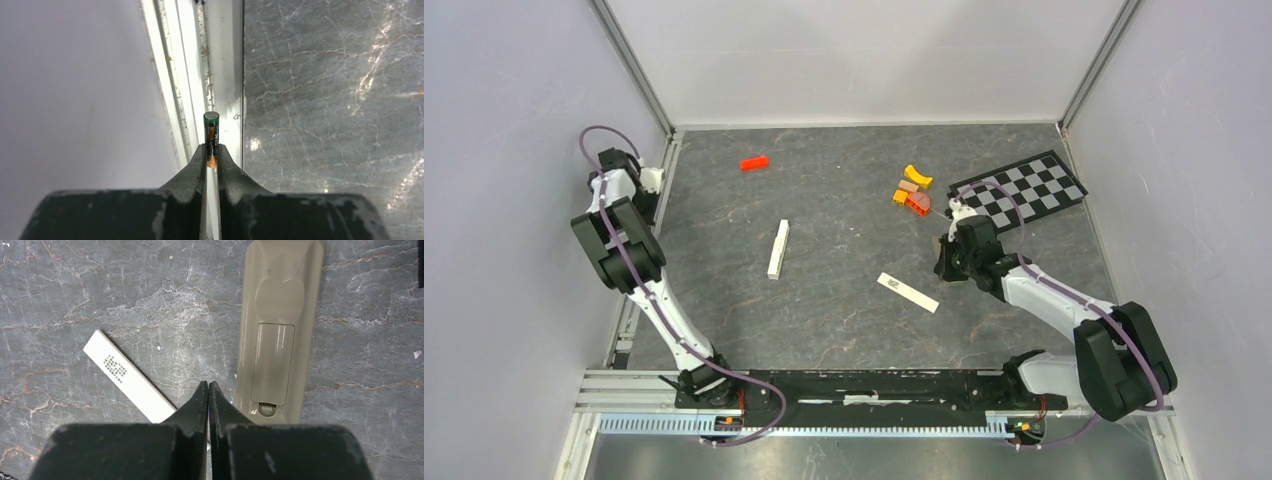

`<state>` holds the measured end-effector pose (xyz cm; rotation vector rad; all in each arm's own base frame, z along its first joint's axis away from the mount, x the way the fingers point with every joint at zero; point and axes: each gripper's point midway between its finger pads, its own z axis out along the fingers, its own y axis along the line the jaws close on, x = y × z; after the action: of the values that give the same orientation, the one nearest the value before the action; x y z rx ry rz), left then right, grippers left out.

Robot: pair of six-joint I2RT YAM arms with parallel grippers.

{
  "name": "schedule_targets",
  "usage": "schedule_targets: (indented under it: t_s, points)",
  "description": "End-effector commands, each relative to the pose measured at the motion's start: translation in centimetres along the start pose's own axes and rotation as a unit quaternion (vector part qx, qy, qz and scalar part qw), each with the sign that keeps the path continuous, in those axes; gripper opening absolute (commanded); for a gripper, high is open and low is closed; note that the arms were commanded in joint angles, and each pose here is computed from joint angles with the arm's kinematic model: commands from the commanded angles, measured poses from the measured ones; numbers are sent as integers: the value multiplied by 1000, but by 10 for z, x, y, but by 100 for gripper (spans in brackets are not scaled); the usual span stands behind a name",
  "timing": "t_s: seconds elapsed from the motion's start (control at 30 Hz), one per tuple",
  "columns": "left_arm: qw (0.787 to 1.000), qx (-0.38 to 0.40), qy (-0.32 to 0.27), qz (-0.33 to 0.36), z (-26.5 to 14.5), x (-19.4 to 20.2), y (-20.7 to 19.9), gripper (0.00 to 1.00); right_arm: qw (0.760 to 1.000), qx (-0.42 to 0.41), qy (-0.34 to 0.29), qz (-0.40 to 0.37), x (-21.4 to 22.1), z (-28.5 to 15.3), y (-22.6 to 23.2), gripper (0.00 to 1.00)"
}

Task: Load the batteries into the remote control
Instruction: Pick up the battery from the center of the board, then place the battery at the center of the board.

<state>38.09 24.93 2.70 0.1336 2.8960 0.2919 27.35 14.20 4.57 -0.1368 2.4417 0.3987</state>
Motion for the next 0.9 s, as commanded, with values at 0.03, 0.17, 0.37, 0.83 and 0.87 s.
schedule_targets:
  t_s: [0.03, 0.17, 0.37, 0.83, 0.87]
  points:
    - [997, -52, -58, -23, -57, -26, 22, 2, 1000, -7, -31, 3, -12, -5, 2, 3]
    - [996, -48, -69, -7, -70, -35, 0, 2, 999, -5, -35, 7, -13, -6, 1, 3]
    - [995, -17, -98, 27, -94, -55, -73, 2, 999, -6, -40, 13, -12, -7, 1, 3]
    - [956, 104, -235, 140, -210, -69, -311, 2, 997, 1, -70, 26, -9, -17, -4, 3]
    - [954, 111, -238, 145, -216, -65, -325, 2, 997, 1, -72, 27, -10, -18, -4, 4]
